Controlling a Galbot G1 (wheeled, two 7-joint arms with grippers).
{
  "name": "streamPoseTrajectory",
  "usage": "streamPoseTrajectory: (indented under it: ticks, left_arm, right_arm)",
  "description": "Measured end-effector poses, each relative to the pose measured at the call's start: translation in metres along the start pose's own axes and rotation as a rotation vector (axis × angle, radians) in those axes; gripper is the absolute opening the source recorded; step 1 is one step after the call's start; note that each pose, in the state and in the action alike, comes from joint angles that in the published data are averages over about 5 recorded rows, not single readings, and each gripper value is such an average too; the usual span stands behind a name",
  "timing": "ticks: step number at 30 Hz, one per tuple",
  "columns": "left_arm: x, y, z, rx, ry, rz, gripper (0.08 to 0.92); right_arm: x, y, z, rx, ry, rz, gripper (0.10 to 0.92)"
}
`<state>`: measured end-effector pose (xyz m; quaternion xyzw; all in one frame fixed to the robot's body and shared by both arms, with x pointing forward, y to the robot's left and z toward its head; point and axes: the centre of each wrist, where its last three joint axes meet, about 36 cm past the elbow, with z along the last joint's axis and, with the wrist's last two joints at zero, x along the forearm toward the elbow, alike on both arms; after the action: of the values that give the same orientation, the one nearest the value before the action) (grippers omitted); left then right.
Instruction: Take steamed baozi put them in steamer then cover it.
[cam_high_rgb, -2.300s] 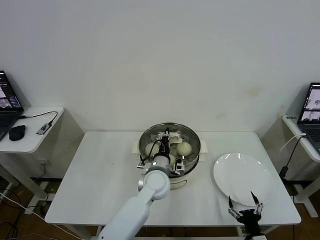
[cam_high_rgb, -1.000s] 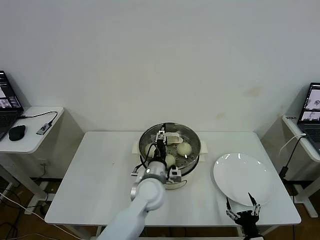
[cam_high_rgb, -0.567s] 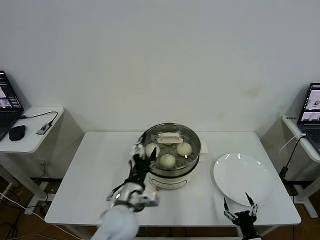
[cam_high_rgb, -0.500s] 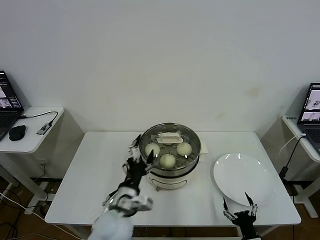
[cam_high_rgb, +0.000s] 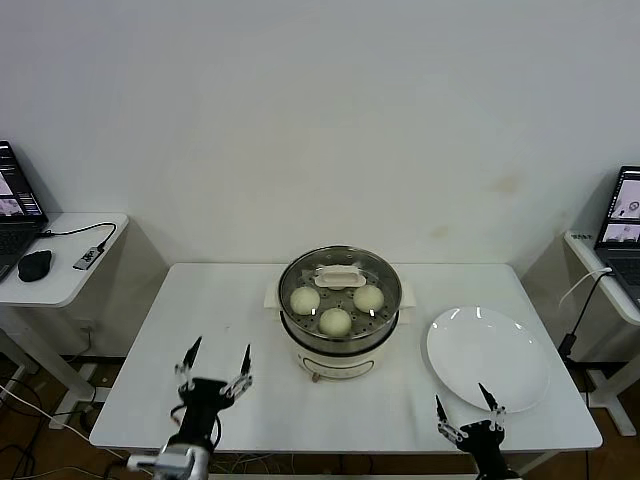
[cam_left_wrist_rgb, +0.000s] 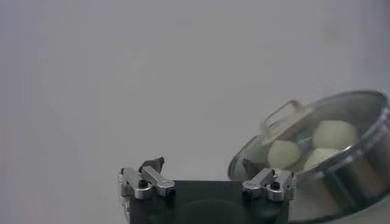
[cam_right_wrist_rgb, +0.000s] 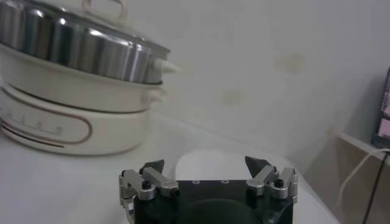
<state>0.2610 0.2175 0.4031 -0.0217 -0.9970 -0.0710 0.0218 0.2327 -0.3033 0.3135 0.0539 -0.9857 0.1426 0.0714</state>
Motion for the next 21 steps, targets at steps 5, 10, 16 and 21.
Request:
streamPoseTrajectory:
  ticks: [5,10,16,21]
  left_arm:
    - [0.019,0.006,0.020,0.119,0.066,-0.042,0.823]
    - [0.037,0.010,0.039,0.173,0.132,-0.050,0.823]
    - [0.050,0.015,0.056,0.193,0.171,-0.059,0.823]
    - [0.056,0.017,0.067,0.192,0.195,-0.053,0.823]
  right_arm:
    - [0.003,0.002,-0.002,-0.028,-0.012,-0.035,0.823]
    - [0.007,0.007,-0.004,-0.060,-0.016,-0.062,0.823]
    - [0.012,0.013,-0.004,-0.086,-0.009,-0.088,0.823]
    - [0.016,0.016,-0.005,-0.100,0.003,-0.106,0.823]
